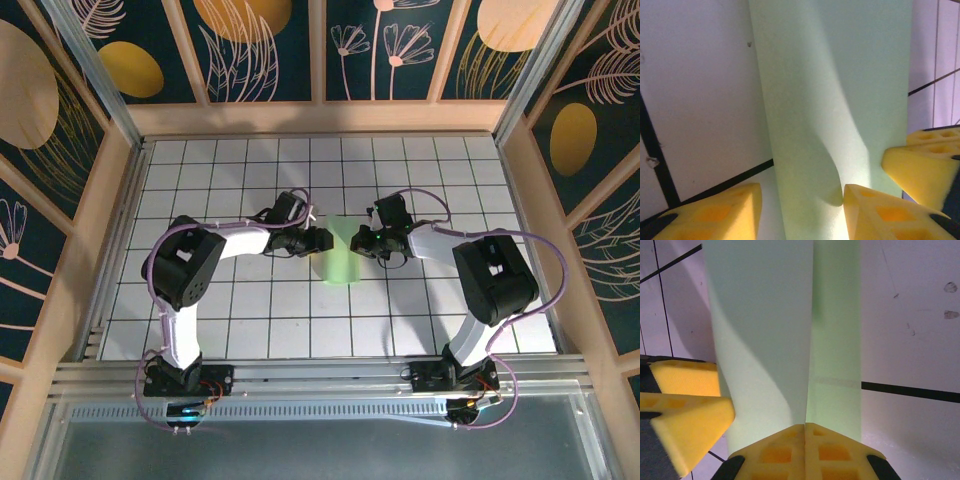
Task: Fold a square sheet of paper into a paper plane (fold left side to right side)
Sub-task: First fold in half a square sheet of paper at the center of the table.
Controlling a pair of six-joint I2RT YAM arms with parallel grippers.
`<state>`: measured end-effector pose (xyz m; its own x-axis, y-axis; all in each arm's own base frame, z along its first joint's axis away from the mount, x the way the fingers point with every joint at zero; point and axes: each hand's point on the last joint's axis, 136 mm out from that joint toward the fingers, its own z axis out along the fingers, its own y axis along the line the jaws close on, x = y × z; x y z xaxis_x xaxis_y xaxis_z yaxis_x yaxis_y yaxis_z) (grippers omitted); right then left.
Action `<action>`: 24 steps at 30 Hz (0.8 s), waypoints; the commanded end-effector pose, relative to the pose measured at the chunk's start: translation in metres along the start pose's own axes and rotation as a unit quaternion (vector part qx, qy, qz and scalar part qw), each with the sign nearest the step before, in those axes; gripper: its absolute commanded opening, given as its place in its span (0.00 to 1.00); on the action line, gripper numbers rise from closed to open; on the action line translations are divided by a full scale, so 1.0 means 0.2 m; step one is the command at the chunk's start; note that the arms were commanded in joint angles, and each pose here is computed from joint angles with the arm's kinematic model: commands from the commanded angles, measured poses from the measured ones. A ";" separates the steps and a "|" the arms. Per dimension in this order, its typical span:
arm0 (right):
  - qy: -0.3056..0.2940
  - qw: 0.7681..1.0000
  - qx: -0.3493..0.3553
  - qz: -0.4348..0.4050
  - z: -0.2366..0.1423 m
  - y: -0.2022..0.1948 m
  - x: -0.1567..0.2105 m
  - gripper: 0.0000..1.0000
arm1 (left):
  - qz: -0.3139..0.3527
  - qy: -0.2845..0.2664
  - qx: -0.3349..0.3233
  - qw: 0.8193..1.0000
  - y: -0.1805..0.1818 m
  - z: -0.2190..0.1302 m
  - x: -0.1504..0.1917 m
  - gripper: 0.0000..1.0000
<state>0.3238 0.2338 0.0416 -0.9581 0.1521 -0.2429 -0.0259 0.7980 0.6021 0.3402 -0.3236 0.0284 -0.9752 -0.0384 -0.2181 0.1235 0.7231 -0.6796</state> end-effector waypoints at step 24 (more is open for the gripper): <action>-0.074 0.995 0.069 -0.002 -0.21 -0.13 -0.13 0.54 | 0.002 0.065 -0.109 0.992 0.22 0.15 0.14 0.38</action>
<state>0.3388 0.1991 0.0621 -0.9190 0.2103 -0.3335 0.0001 0.8460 0.5332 0.3423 -0.3238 0.0190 -0.9826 0.0068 -0.1854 0.1197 0.7866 -0.6057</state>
